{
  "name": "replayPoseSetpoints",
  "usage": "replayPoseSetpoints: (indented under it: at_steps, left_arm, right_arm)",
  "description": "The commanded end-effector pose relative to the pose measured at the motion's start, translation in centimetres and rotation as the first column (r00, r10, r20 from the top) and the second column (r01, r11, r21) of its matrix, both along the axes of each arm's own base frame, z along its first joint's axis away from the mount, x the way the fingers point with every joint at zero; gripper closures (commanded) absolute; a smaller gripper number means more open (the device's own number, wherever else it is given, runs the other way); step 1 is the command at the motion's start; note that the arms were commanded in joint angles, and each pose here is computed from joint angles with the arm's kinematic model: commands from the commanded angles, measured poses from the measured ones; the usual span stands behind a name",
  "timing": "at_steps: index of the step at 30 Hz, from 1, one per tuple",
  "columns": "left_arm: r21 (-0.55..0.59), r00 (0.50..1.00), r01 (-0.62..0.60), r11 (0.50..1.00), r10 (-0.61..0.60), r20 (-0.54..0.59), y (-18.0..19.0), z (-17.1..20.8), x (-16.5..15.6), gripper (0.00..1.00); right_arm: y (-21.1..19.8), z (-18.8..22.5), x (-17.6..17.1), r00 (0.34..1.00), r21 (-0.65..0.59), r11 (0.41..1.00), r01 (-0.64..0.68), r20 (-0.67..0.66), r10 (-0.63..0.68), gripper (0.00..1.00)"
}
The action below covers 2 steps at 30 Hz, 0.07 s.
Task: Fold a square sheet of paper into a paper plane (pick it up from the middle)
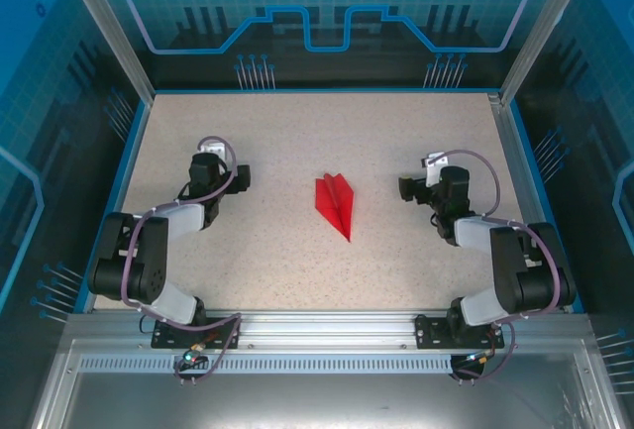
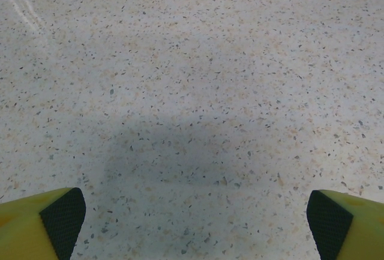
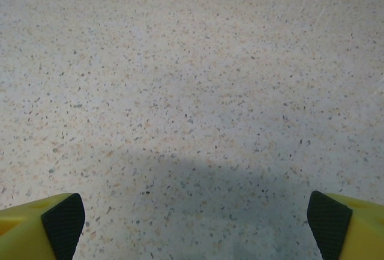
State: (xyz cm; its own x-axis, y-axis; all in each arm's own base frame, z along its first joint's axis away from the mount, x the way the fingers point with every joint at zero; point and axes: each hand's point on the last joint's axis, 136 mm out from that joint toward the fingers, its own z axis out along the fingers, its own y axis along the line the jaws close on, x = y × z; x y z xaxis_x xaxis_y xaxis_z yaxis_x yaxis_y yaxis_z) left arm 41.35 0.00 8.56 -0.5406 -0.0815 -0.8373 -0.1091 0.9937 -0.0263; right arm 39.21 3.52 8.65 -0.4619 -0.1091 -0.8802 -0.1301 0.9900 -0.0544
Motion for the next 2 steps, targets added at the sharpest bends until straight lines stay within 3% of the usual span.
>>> replayPoseSetpoints:
  at_steps: [1, 2]
  left_arm:
    - [0.002, 0.999, 0.026, 1.000, -0.026, 0.034, -0.19, 0.57, 0.19, 0.01]
    - [0.001, 0.999, 0.035, 0.999, -0.035, 0.033, -0.31, 0.53, 0.18, 0.01]
  right_arm:
    - [-0.13, 1.20, 0.79, 0.998, 0.007, 1.000, -0.017, 0.058, 0.017, 0.01]
    - [-0.16, 1.18, 0.78, 0.998, 0.008, 1.000, -0.016, 0.058, 0.016, 0.01]
